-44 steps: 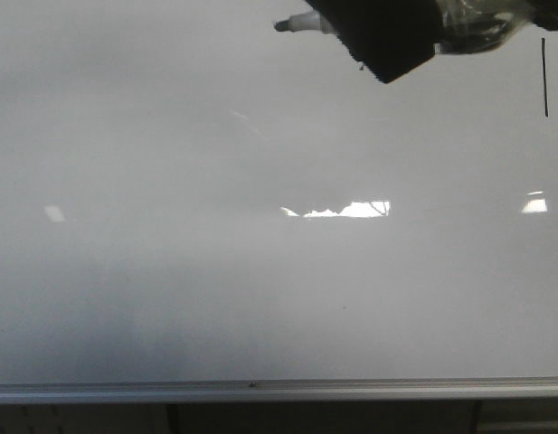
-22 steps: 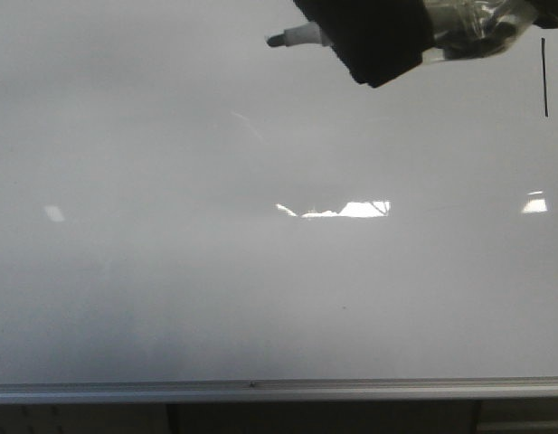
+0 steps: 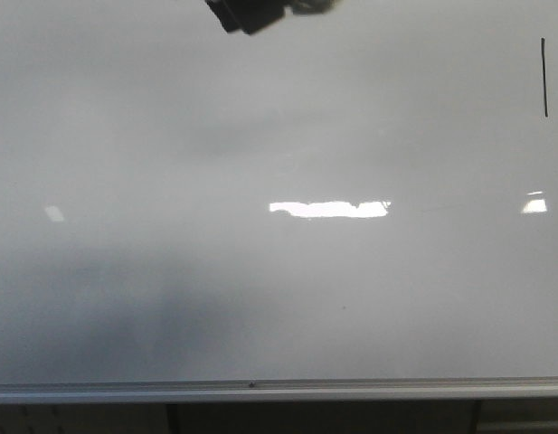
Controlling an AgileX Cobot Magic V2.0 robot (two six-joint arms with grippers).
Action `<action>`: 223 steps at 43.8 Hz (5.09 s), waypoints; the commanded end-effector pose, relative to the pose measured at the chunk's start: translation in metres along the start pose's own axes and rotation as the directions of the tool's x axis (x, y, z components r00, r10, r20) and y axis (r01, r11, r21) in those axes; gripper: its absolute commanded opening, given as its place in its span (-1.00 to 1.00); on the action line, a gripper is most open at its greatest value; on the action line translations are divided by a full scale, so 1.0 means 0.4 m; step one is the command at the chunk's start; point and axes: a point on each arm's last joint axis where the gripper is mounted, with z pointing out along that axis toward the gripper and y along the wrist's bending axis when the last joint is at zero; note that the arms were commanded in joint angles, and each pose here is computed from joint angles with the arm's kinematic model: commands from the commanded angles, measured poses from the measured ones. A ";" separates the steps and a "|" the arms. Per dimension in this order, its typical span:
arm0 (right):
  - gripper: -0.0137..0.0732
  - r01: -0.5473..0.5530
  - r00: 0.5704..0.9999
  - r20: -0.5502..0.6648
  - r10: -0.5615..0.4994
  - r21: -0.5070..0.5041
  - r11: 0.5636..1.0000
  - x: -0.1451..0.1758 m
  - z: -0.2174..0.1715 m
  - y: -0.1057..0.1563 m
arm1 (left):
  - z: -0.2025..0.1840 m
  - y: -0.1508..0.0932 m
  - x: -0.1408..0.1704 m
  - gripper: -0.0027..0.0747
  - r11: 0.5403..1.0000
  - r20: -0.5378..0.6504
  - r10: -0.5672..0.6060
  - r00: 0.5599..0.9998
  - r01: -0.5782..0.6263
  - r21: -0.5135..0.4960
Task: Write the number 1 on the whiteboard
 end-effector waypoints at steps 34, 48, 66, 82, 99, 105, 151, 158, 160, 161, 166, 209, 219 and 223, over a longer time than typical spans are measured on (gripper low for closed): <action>0.48 -0.426 0.881 0.327 0.341 0.237 0.873 0.121 -0.111 -0.034 | -0.074 0.217 0.425 -0.88 0.573 0.556 -0.502 0.663 0.736 -0.360; 0.48 -0.426 0.879 0.336 0.337 0.240 0.872 0.120 -0.112 -0.035 | 0.055 0.334 0.442 -0.88 0.542 0.638 -0.516 0.572 0.794 -0.274; 0.48 -0.426 0.879 0.335 0.338 0.239 0.872 0.120 -0.112 -0.035 | 0.196 0.418 0.432 -0.87 0.558 0.588 -0.563 0.581 0.792 -0.249; 0.48 -0.426 0.879 0.335 0.338 0.239 0.872 0.120 -0.112 -0.035 | 0.220 0.422 0.442 0.03 0.552 0.557 -0.586 0.589 0.793 -0.257; 0.48 -0.429 0.879 0.338 0.337 0.252 0.867 0.120 -0.116 -0.036 | 0.122 0.395 0.442 0.13 0.537 0.508 -0.577 0.639 0.766 -0.354; 0.48 -0.500 0.852 0.342 0.397 0.305 0.810 0.132 -0.120 -0.051 | 0.023 0.363 0.431 0.13 0.531 0.528 -0.527 0.666 0.743 -0.408; 0.28 -0.551 0.784 0.535 0.314 0.366 0.750 0.191 -0.219 0.033 | -0.357 -0.005 0.512 0.13 0.601 0.526 -0.517 0.676 0.724 -0.340; 0.28 -0.549 0.785 0.533 0.314 0.367 0.751 0.192 -0.217 0.033 | -0.355 -0.005 0.511 0.12 0.614 0.522 -0.499 0.692 0.708 -0.350; 0.28 -0.548 0.786 0.532 0.313 0.368 0.751 0.193 -0.214 0.031 | -0.356 -0.005 0.511 0.12 0.620 0.519 -0.490 0.700 0.699 -0.357; 0.28 -0.549 0.787 0.531 0.315 0.368 0.751 0.194 -0.211 0.030 | -0.356 -0.005 0.510 0.12 0.624 0.519 -0.485 0.704 0.695 -0.358; 0.26 -0.551 0.788 0.525 0.322 0.367 0.749 0.198 -0.195 0.023 | -0.356 -0.005 0.510 0.12 0.626 0.519 -0.483 0.705 0.693 -0.359; -0.84 -0.551 0.760 0.595 0.262 0.376 0.745 0.187 -0.187 0.006 | -0.360 -0.002 0.502 -0.98 0.632 0.551 -0.457 0.698 0.691 -0.351; -0.84 -0.551 0.763 0.587 0.269 0.375 0.745 0.188 -0.186 0.006 | -0.360 -0.002 0.502 -0.98 0.632 0.551 -0.457 0.698 0.691 -0.351; -0.84 -0.551 0.763 0.587 0.269 0.375 0.745 0.188 -0.186 0.006 | -0.360 -0.002 0.502 -0.98 0.632 0.551 -0.457 0.698 0.691 -0.351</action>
